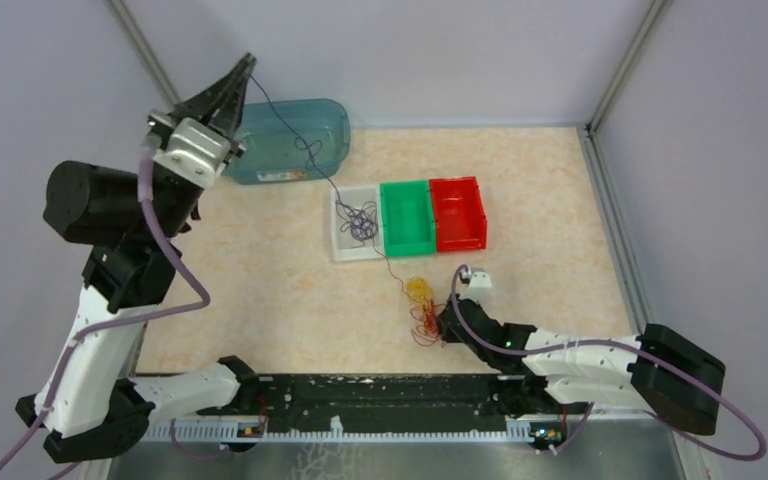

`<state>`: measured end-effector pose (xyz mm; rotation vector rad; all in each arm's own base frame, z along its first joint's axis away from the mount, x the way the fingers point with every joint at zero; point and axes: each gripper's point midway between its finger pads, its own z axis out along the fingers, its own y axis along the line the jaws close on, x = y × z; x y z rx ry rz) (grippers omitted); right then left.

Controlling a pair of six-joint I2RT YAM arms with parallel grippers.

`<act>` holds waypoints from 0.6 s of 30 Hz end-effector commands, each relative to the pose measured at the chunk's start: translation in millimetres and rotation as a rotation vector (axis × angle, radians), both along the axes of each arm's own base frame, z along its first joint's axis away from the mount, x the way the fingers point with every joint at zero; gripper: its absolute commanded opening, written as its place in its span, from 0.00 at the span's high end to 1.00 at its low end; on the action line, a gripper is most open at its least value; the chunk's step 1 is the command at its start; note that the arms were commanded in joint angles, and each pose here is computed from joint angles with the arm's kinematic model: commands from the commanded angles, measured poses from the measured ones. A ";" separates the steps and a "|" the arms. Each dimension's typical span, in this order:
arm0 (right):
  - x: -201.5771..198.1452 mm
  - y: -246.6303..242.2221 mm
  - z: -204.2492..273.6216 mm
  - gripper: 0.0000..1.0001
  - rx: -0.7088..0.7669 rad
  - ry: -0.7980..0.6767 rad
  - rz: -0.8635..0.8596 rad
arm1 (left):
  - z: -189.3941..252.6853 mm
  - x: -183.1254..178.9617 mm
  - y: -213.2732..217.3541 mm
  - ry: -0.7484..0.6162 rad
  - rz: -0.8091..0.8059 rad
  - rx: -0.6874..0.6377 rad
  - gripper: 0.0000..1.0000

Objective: Untangle the cables

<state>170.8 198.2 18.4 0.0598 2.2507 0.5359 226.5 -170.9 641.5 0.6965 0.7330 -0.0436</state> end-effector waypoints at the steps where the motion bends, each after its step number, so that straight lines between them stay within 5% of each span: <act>1: -2.0 -16.1 -11.0 0.92 -0.052 0.011 -0.030 | 93.4 -48.2 65.7 -0.352 0.158 -0.251 1.00; 7: -3.5 -19.5 -16.0 0.92 -0.065 0.020 -0.035 | 160.1 -95.3 112.9 -0.575 0.238 -0.431 1.00; 18: -5.8 -25.4 -23.8 0.94 -0.098 0.035 -0.041 | 217.9 -152.5 147.4 -0.832 0.275 -0.562 1.00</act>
